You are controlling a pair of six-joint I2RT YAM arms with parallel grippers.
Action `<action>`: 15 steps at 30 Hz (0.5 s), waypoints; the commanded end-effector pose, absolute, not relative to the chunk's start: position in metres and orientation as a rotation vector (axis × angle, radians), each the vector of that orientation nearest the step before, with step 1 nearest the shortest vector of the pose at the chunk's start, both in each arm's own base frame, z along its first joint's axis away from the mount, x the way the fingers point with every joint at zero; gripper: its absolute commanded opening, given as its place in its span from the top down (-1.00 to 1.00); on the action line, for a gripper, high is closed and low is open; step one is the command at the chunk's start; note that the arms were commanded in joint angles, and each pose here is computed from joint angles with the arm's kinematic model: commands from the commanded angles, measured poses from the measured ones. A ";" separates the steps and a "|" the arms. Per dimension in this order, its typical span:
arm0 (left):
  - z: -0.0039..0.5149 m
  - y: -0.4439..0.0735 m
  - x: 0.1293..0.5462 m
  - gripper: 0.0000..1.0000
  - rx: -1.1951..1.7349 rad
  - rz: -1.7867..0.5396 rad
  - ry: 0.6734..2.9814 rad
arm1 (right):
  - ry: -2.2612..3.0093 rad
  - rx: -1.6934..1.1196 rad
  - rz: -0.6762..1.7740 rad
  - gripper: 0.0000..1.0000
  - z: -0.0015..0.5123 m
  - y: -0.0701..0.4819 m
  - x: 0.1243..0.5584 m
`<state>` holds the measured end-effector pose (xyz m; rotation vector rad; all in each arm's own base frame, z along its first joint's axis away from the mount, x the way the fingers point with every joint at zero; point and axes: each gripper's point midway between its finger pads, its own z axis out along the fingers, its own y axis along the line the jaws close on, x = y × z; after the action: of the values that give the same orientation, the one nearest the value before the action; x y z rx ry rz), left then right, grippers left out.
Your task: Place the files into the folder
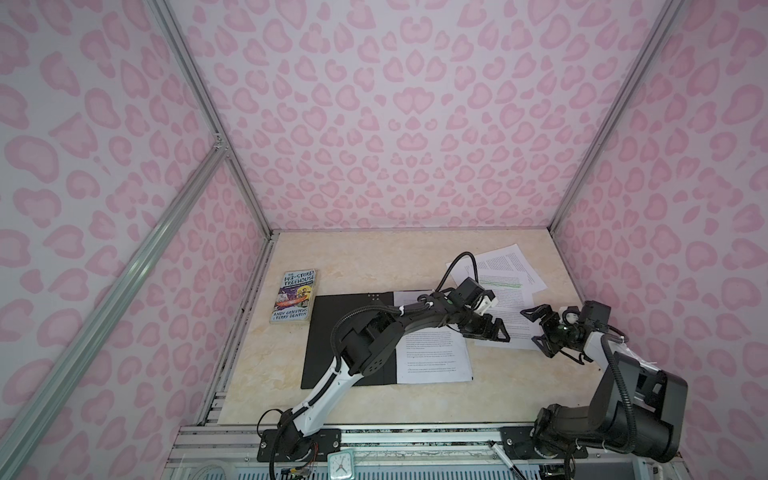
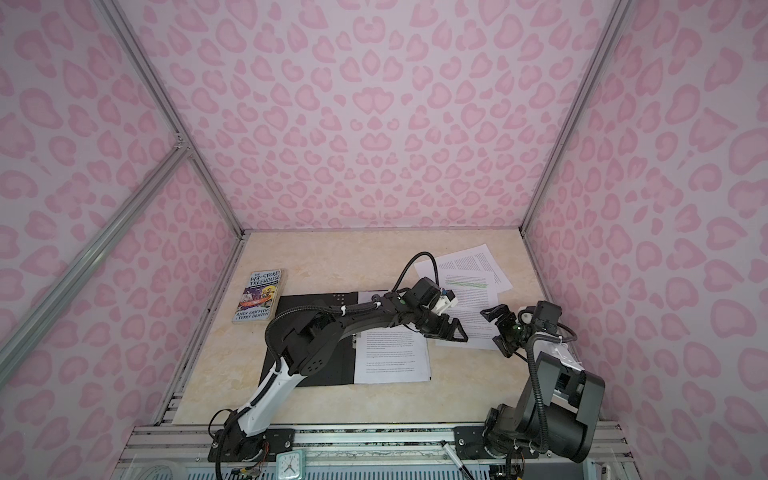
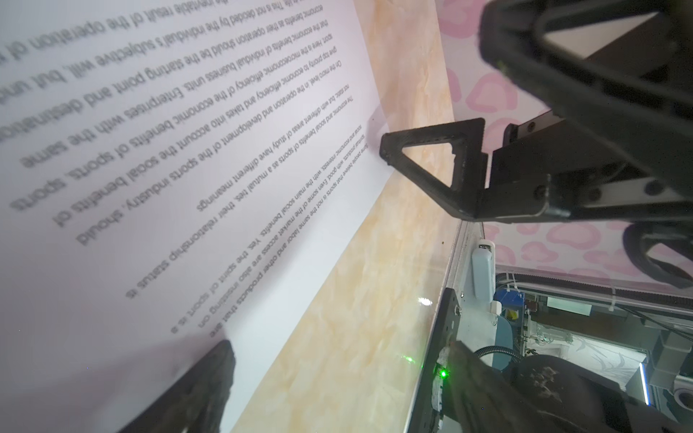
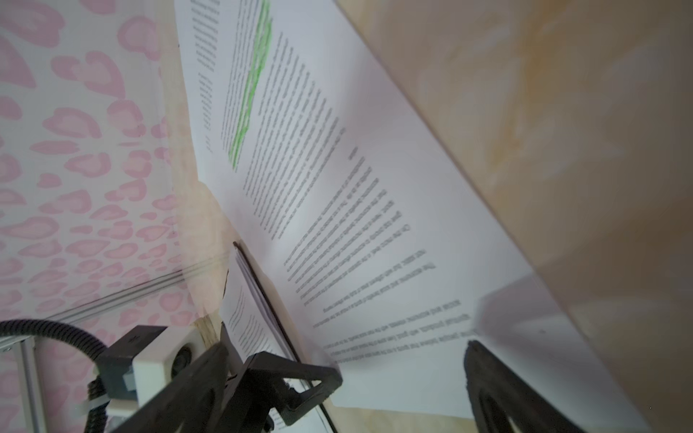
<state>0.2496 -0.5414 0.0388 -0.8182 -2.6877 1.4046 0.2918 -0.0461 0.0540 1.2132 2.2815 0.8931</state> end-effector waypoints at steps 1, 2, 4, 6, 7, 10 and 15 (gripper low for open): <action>-0.020 -0.494 0.245 -0.82 -0.656 1.004 -2.810 | 2.349 1.289 0.685 -0.96 0.040 -0.067 0.272; -0.021 -0.492 0.245 -0.82 -0.652 1.001 -2.812 | 2.355 1.305 0.641 -0.96 0.038 -0.072 0.269; -0.021 -0.491 0.246 -0.82 -0.651 1.002 -2.813 | 2.356 1.334 0.626 -0.96 0.033 -0.074 0.265; -0.020 -0.491 0.246 -0.82 -0.653 1.005 -2.814 | 2.363 1.360 0.621 -0.96 0.026 -0.073 0.261; -0.020 -0.491 0.247 -0.82 -0.657 1.006 -2.814 | 2.366 1.378 0.608 -0.96 0.023 -0.074 0.257; -0.021 -0.490 0.245 -0.82 -0.660 1.006 -2.806 | 2.359 1.414 0.597 -0.96 0.014 -0.074 0.251; -0.024 -0.491 0.244 -0.82 -0.670 1.010 -2.792 | 2.361 1.421 0.686 -0.96 0.005 -0.053 0.258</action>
<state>0.2520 -0.5387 0.0382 -0.8455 -2.6830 1.4273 0.2846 -0.0651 0.0337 1.2514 2.2744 0.7248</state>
